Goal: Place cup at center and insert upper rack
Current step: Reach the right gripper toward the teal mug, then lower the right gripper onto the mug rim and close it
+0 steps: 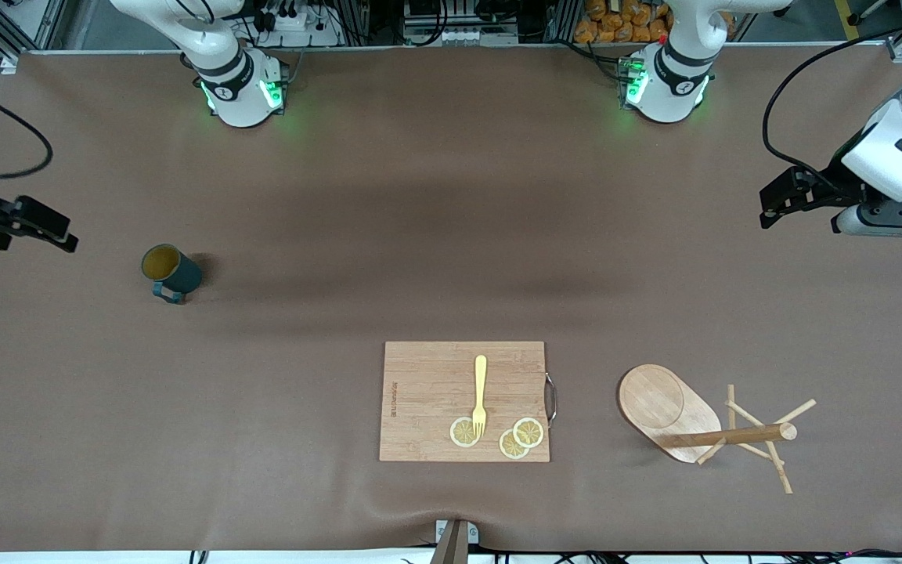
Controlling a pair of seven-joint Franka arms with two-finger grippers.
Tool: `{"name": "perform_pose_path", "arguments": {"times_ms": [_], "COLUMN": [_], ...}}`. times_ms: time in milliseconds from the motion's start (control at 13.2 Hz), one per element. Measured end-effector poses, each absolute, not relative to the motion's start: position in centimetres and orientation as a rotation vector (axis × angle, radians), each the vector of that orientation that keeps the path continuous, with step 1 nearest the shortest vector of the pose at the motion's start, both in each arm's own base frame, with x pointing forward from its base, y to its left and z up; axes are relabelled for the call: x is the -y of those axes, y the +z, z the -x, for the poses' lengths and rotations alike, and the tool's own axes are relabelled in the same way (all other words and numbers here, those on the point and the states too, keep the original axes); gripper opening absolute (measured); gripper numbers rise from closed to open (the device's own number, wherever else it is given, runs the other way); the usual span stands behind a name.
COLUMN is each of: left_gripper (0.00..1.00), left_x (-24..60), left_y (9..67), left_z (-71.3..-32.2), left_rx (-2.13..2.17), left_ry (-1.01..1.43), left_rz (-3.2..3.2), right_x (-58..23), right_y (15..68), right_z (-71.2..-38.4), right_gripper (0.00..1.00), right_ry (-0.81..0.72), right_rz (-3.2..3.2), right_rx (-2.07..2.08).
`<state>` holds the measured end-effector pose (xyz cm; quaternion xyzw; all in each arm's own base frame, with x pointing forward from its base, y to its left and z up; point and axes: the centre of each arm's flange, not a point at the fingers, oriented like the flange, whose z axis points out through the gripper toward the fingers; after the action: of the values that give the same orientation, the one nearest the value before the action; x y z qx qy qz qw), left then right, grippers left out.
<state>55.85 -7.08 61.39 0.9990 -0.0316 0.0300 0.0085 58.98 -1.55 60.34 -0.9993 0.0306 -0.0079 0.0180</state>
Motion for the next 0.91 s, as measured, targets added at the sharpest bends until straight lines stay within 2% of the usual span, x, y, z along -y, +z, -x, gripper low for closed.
{"name": "perform_pose_path", "arguments": {"times_ms": [303, 682, 910], "left_gripper": [1.0, 1.0, 1.0], "left_x": [7.1, 7.1, 7.1], "left_y": [61.4, 61.4, 61.4], "left_z": [-55.8, -55.8, -55.8], "left_rx": [0.099, 0.099, 0.099], "left_ry": [0.094, 0.094, 0.094], "left_rz": [-3.122, -3.122, -3.122], "right_x": [2.0, 1.0, 0.0], "right_y": [58.7, 50.9, 48.3], "right_z": [-59.6, -60.1, -59.5], "right_gripper": [1.0, 1.0, 1.0], "right_ry": [0.028, 0.261, 0.256], "right_rz": [3.105, 3.096, 3.098], "right_rx": [-0.098, -0.174, -0.167]}}
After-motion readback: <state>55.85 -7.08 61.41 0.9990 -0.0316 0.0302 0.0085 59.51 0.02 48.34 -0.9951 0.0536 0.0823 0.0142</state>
